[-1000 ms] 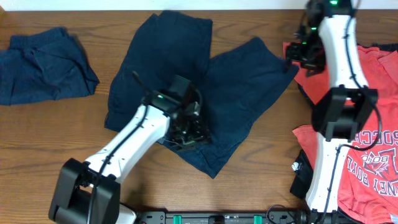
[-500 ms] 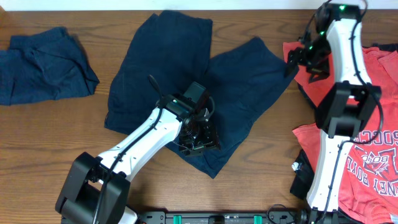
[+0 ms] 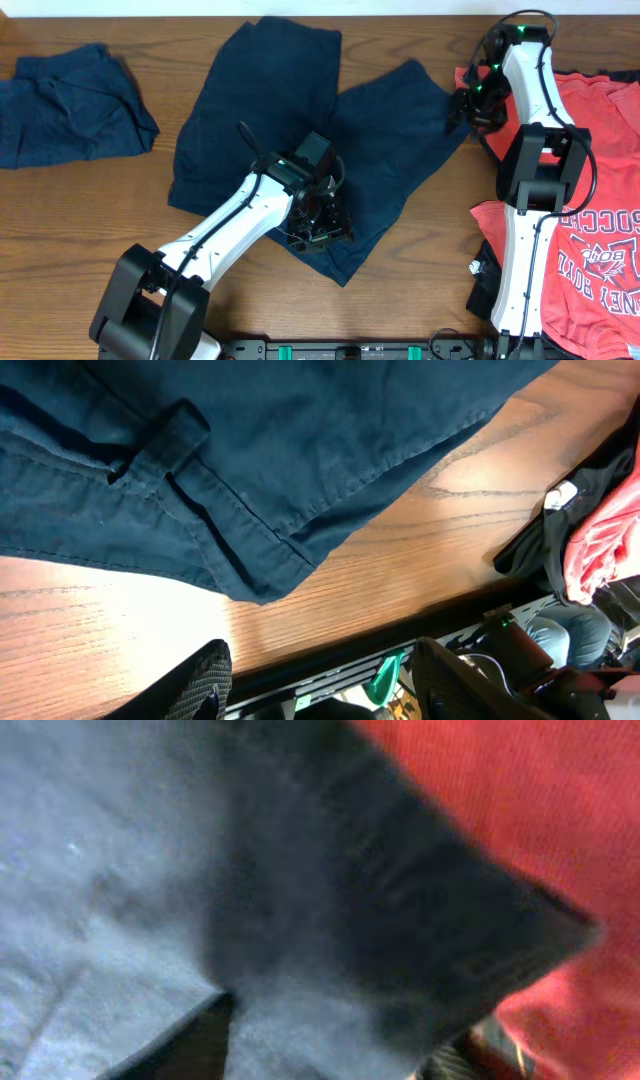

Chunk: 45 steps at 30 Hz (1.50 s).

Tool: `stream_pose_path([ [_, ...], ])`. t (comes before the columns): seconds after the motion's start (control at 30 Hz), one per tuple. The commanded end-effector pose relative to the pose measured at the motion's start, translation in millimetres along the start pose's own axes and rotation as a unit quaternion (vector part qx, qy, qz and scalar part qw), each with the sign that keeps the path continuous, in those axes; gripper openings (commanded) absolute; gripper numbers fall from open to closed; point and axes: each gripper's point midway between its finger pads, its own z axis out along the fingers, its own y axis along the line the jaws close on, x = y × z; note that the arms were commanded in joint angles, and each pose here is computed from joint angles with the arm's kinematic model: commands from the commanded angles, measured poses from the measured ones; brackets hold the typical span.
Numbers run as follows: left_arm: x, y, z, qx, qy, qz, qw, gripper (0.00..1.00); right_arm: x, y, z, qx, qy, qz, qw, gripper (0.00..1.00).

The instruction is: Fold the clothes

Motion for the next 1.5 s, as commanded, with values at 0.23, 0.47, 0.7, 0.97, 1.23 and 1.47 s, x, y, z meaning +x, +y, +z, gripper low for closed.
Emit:
stream_pose_path([
  [0.23, 1.0, -3.0, 0.1, 0.004, 0.006, -0.012, 1.0, 0.6, -5.8, 3.2, 23.3, -0.006, 0.007, 0.003, 1.0, 0.01],
  [0.47, -1.9, -5.2, 0.1, 0.009, 0.0, -0.007, 1.0, 0.6, 0.8, -10.3, 22.2, 0.032, 0.018, 0.022, 0.999, 0.01],
  [0.7, -5.6, -7.8, 0.1, 0.013, -0.007, -0.001, 1.0, 0.6, 1.6, -8.2, 3.0, 0.034, 0.002, 0.019, 0.999, 0.01],
  [0.97, -0.1, 6.1, 0.6, -0.019, 0.0, -0.006, 1.0, 0.59, 1.9, -5.2, -50.9, 0.042, -0.055, 0.014, 0.998, 0.01],
  [1.23, 17.6, 54.5, 19.4, -0.109, 0.051, -0.041, 0.992, 0.54, 9.2, -2.1, -72.3, 0.046, -0.068, 0.011, 0.997, 0.01],
  [1.47, 6.2, 64.7, 44.3, -0.123, 0.069, -0.052, 0.989, 0.32, 15.6, 6.8, -69.7, 0.049, -0.056, -0.004, 0.997, 0.01],
])
